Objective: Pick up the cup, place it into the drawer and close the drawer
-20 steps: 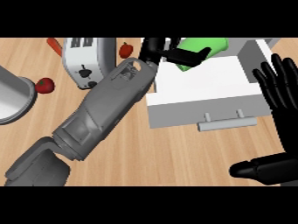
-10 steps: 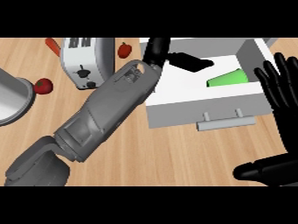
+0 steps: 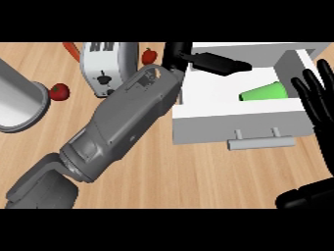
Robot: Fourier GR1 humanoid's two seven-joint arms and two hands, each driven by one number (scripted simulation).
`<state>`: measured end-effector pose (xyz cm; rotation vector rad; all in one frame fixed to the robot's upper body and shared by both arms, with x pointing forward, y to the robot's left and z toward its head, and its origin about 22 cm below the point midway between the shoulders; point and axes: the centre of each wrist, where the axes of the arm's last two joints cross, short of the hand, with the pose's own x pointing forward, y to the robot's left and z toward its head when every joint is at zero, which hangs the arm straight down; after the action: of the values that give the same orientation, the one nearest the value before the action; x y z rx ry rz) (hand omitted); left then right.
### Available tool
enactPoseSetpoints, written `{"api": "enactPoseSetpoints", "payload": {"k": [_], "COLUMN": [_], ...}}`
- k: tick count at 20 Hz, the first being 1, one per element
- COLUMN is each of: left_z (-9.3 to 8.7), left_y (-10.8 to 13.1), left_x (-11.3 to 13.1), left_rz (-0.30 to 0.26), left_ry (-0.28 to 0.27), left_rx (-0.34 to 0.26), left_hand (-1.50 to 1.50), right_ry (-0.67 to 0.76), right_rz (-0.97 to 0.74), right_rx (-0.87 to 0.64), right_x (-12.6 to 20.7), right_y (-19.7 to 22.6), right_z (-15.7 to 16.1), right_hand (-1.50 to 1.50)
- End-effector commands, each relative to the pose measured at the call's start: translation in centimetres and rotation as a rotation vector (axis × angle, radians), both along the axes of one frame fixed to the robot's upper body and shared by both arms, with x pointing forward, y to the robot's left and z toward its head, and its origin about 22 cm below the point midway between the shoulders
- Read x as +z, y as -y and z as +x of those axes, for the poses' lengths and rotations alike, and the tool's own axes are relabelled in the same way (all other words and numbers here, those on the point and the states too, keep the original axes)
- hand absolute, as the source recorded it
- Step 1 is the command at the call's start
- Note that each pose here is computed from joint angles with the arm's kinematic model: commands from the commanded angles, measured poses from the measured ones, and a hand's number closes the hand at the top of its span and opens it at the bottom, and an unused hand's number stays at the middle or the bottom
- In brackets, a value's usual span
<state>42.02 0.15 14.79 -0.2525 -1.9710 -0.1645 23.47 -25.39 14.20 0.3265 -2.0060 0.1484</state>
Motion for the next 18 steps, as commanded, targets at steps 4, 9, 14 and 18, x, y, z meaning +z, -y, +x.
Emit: {"api": "enactPoseSetpoints", "payload": {"k": [4, 9, 14, 18], "left_z": [-0.5, -0.3, -2.2, -4.4], "left_y": [-1.4, -5.8, -11.3, -15.6], "left_x": [1.1, 0.5, -1.9, -2.9], "left_rz": [-0.111, -0.175, -0.177, -0.207], "left_ry": [-0.024, -0.039, -0.083, -0.088], "left_rx": [0.007, 0.049, 0.078, 0.121], "left_hand": [-1.5, -1.5, -1.5, -1.5], "right_ry": [0.012, 0.021, -0.01, -0.036], "right_rz": [-0.082, -0.306, -0.424, -0.486], "right_rx": [0.029, 0.04, 0.021, 0.009], "right_x": [0.7, 0.8, 0.2, -1.2], "right_y": [1.2, 2.0, 2.6, 1.9], "right_z": [-1.7, -1.0, -2.3, -2.4], "right_hand": [1.5, 1.5, 1.5, 1.5]}}
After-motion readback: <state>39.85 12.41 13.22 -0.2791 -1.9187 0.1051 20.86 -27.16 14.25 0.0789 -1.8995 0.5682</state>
